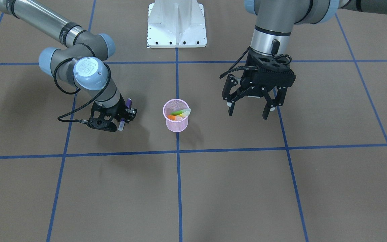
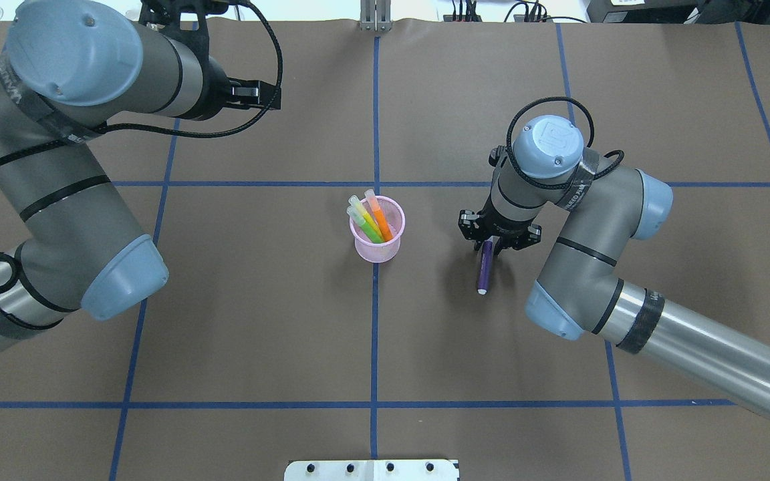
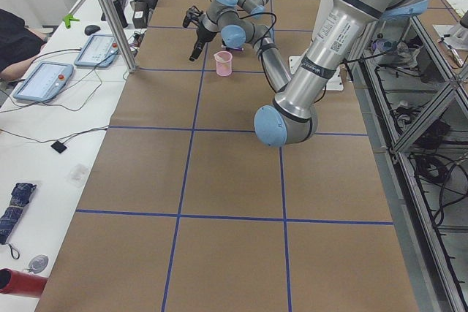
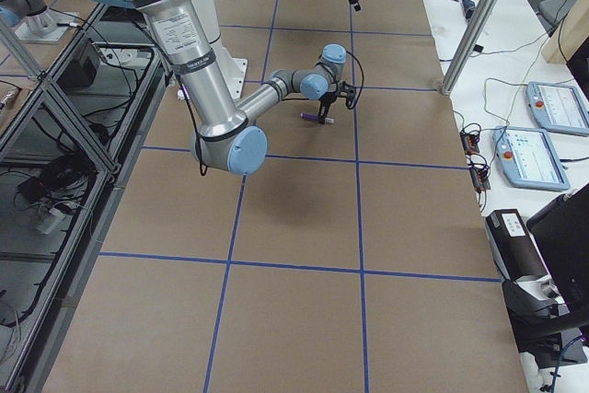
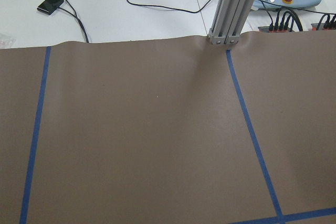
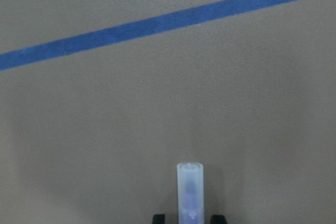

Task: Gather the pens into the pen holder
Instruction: 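Close the right gripper on the purple marker's cap end, then lift the purple marker upright with the right gripper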

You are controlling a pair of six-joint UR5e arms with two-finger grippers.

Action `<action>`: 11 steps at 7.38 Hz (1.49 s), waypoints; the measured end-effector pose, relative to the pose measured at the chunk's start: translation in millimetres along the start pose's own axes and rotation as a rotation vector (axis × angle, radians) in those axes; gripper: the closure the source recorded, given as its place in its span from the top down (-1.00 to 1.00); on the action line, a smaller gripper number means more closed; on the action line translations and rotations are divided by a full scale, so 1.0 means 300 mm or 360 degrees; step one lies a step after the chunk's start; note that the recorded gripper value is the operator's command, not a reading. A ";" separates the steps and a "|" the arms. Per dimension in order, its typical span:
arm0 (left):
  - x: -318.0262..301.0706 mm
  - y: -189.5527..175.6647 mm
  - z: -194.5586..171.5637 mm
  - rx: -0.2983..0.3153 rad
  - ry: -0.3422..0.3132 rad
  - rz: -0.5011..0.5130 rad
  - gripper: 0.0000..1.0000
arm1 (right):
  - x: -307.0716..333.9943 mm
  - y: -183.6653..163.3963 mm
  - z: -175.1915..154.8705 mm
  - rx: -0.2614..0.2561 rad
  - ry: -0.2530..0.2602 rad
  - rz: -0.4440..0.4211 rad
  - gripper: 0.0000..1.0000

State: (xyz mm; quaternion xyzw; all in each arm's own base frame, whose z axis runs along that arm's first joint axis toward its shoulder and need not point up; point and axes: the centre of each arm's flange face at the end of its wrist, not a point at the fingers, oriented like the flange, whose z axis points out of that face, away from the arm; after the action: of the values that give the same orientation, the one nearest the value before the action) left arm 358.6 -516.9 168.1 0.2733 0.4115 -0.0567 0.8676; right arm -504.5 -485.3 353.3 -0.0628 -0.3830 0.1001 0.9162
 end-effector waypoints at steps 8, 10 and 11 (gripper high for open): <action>0.000 0.000 0.002 -0.0001 -0.0002 0.0001 0.97 | 0.007 -0.002 -0.023 0.0008 -0.0012 -0.0015 -1.00; -0.001 0.000 0.002 -0.0001 -0.0001 0.0001 0.97 | 0.013 -0.012 -0.091 0.0029 -0.0035 -0.0006 -1.00; -0.004 -0.004 0.000 0.0002 -0.0003 -0.0001 0.97 | 0.004 -0.014 -0.176 0.0055 -0.0071 -0.0006 -1.00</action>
State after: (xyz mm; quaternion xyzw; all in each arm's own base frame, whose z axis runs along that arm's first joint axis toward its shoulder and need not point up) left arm 357.5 -518.0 168.6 0.2735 0.4108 -0.0575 0.8678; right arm -465.5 -491.2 318.2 -0.0440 -0.4017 0.1065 0.9085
